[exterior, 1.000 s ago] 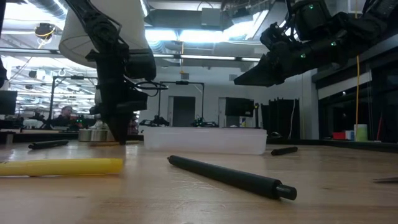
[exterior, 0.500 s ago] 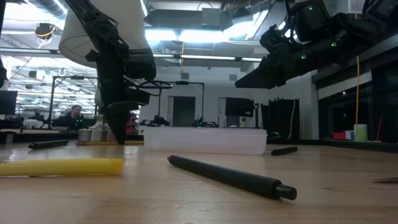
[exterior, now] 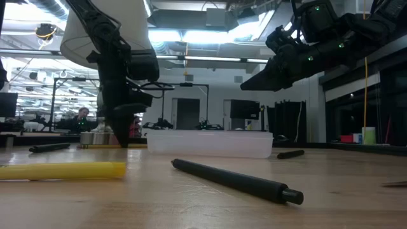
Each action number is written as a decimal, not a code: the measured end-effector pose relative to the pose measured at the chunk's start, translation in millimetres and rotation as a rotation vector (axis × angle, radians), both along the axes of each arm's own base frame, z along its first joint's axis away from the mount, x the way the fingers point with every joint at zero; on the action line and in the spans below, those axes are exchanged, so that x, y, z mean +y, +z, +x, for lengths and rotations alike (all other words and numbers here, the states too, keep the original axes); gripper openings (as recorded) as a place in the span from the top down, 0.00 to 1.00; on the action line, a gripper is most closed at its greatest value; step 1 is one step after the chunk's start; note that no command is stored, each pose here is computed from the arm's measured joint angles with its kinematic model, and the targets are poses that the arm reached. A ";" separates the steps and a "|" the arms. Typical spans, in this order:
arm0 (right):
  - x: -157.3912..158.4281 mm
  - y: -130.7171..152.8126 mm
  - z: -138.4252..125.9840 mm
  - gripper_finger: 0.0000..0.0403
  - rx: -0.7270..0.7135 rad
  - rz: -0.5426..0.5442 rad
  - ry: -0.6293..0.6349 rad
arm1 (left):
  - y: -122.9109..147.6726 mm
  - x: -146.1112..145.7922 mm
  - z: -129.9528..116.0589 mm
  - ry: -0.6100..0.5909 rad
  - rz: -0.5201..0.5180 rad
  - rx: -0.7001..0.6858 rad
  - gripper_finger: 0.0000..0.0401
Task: Pick & place school supplies into a supply box
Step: Put the yellow pencil into the transparent supply box
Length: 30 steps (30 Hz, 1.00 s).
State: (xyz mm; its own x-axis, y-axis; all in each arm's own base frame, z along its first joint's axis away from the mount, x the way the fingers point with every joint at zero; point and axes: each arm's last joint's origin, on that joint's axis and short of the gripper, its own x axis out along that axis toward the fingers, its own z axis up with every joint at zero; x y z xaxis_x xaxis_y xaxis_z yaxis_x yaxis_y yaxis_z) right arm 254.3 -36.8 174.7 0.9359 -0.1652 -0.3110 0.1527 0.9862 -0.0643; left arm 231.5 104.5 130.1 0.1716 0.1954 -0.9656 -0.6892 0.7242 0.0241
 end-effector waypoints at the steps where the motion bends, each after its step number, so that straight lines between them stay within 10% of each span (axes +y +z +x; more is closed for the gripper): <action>1: 0.0 0.0 0.0 0.93 0.000 0.000 0.000 | 0.0 0.0 0.0 0.015 -0.002 -0.003 0.87; 30: 0.0 0.1 0.0 0.93 -0.002 0.000 0.000 | 17.3 -2.5 -4.3 -0.018 0.012 -0.061 0.97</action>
State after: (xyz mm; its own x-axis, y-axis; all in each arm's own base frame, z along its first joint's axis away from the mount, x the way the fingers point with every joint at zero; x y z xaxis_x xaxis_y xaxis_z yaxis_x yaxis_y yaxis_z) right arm 254.4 -36.8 174.8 0.9364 -0.1651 -0.3096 0.1527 0.9862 -0.0640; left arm 227.2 101.9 147.5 0.2332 0.2032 -0.9509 -0.6764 0.7365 -0.0085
